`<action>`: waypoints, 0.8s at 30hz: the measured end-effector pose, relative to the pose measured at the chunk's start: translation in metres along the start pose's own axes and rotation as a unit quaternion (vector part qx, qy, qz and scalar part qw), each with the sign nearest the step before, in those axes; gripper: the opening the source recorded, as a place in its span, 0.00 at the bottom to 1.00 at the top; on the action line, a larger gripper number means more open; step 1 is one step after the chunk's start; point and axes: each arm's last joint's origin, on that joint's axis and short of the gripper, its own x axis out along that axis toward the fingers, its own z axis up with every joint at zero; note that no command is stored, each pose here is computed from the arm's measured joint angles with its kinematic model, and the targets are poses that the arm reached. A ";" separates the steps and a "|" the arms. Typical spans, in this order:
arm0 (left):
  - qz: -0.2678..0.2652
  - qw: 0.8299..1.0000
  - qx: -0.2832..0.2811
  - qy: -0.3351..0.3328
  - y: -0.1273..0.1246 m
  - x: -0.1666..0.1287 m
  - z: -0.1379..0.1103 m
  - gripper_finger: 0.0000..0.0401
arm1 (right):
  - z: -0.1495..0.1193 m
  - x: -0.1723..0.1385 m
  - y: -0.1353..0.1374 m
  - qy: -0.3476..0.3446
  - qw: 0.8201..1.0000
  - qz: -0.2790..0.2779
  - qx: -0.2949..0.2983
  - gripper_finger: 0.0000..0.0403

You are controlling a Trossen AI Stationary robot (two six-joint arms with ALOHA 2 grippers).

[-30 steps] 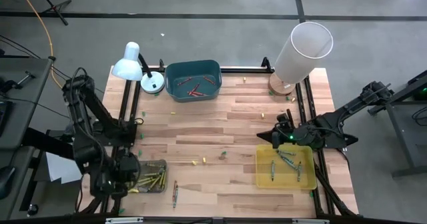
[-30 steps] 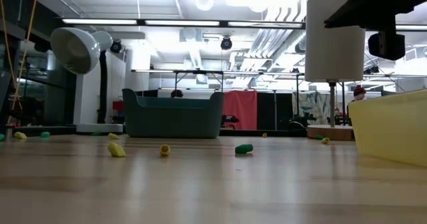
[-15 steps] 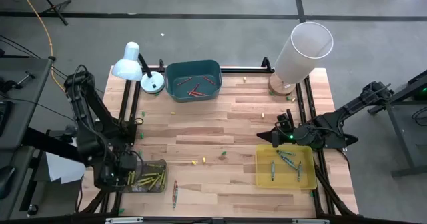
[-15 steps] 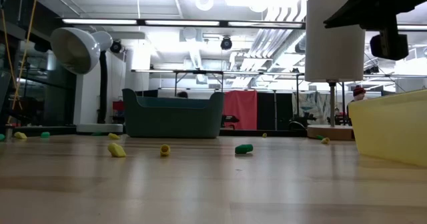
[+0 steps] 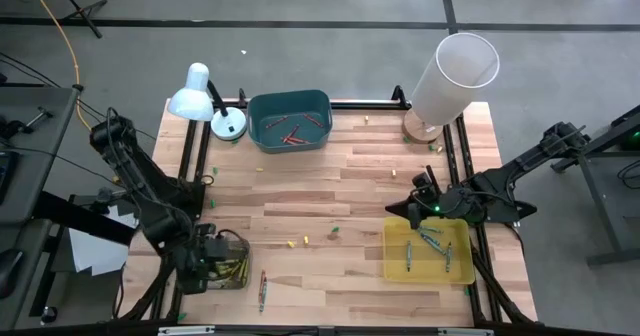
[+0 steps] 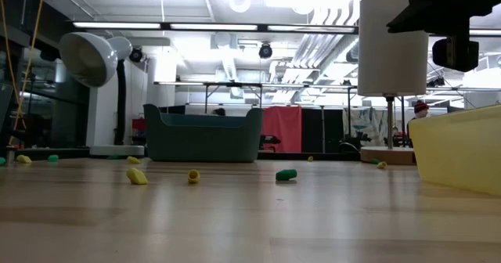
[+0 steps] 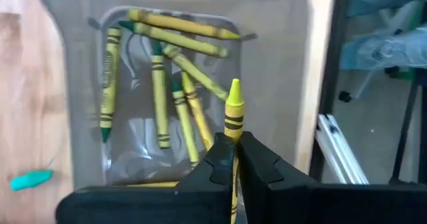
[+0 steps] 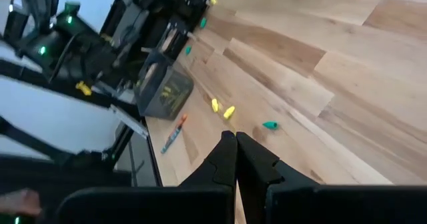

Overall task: Sort crayons
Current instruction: Put the yellow crayon into the gray bin, then put the blue crayon into the yellow bin

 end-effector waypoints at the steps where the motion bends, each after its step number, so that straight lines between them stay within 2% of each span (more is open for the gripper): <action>1: 0.005 1.000 -0.008 0.004 0.002 0.002 0.003 0.00 | 0.000 0.000 0.000 0.005 1.000 0.001 -0.004 0.00; 6: 0.008 0.998 -0.046 0.040 0.011 0.007 0.015 0.04 | -0.001 0.000 0.000 0.022 1.000 0.007 -0.009 0.00; 14: -0.012 0.993 -0.099 0.059 0.021 -0.001 0.028 0.31 | -0.002 0.000 0.001 0.039 0.999 0.014 -0.014 0.00; 19: -0.058 0.988 -0.141 0.006 0.015 -0.031 0.052 0.45 | -0.002 0.000 0.001 0.039 0.999 0.014 -0.013 0.00; 24: -0.090 0.976 -0.170 -0.099 -0.002 -0.072 0.086 0.48 | -0.002 0.000 0.001 0.039 0.999 0.014 -0.014 0.00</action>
